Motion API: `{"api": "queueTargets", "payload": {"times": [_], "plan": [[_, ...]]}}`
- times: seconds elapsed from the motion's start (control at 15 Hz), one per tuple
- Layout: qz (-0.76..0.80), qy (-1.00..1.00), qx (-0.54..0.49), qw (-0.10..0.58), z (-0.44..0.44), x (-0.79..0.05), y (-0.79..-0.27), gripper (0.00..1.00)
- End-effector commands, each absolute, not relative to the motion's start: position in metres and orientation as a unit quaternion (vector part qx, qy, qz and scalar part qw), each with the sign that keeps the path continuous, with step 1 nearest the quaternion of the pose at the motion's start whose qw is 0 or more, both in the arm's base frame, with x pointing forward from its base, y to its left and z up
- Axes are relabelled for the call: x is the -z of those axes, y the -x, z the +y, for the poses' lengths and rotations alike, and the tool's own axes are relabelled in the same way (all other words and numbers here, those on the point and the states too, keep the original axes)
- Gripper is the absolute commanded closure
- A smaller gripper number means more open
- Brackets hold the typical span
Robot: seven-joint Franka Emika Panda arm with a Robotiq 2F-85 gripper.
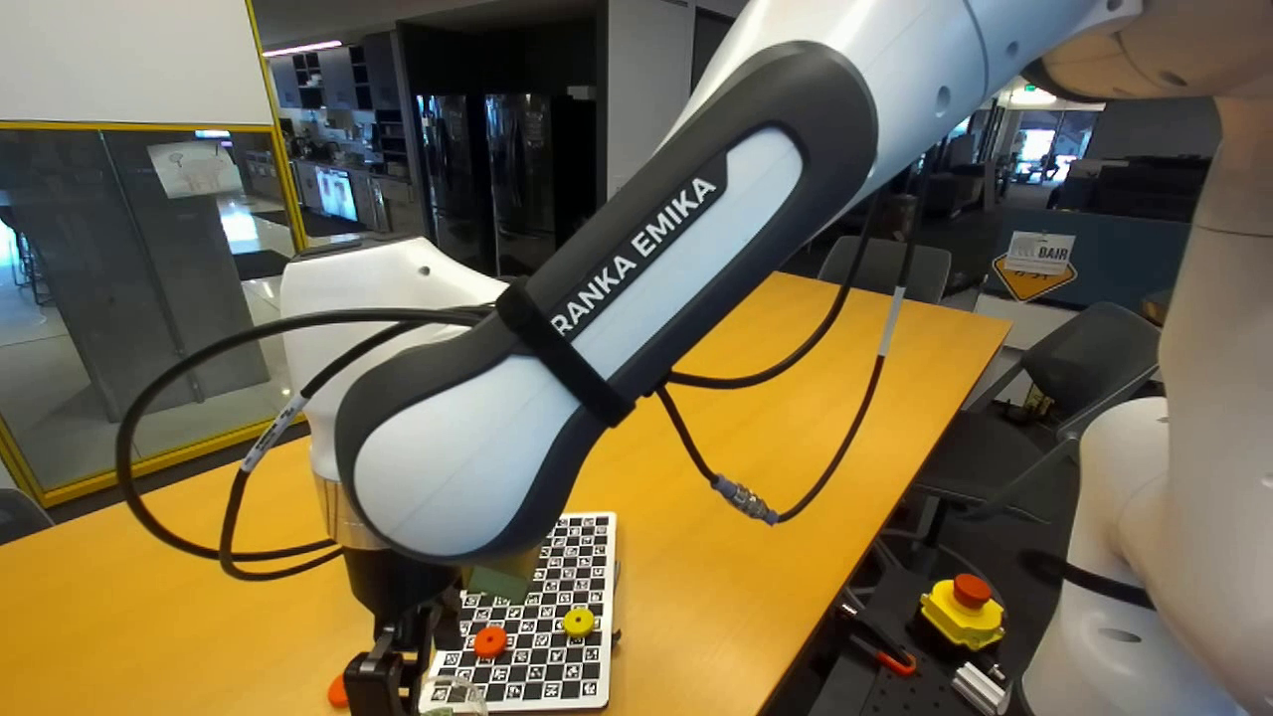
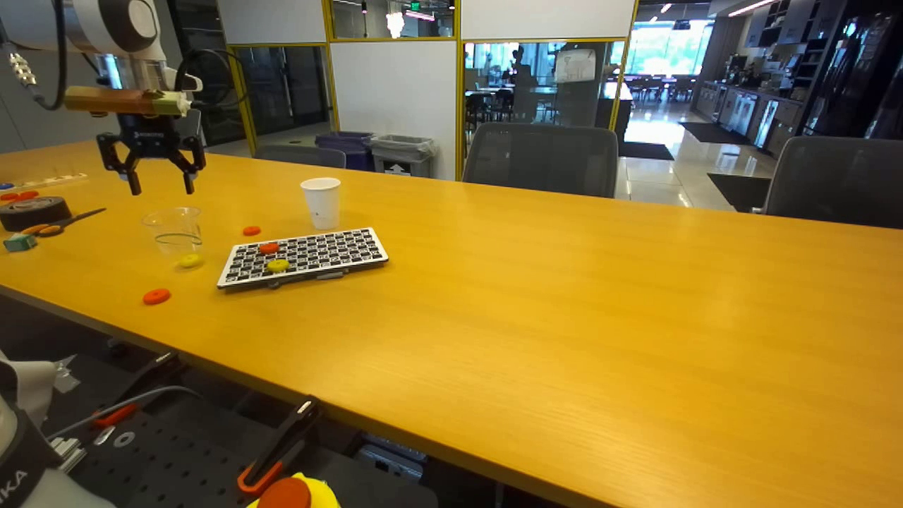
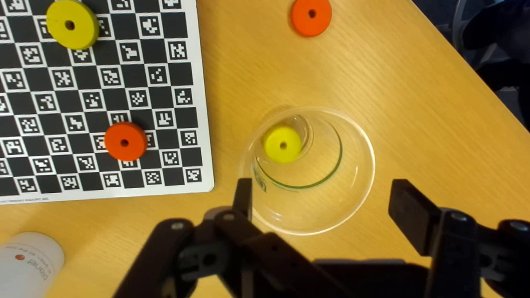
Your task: Put the yellow rings in the clear cup and the orange rings in the white cups
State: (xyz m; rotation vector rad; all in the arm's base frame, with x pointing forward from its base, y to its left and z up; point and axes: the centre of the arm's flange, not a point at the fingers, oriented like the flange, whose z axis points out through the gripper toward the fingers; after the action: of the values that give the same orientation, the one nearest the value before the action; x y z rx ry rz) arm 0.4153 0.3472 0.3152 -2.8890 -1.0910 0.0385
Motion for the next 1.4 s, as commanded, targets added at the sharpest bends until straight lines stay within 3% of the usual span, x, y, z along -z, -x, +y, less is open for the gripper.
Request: {"api": "queueTargets", "payload": {"times": [0.0, 0.4, 0.87, 1.33], "plan": [[-0.342, 0.940, 0.005, 0.016, 0.341, -0.334, -0.432, 0.00], [-0.249, 0.968, 0.040, 0.000, 0.276, -0.366, -0.479, 0.00], [-0.083, 0.995, 0.019, -0.058, 0.202, -0.321, -0.512, 0.00], [-0.029, 0.997, -0.035, -0.058, 0.186, -0.247, -0.491, 0.00]]}}
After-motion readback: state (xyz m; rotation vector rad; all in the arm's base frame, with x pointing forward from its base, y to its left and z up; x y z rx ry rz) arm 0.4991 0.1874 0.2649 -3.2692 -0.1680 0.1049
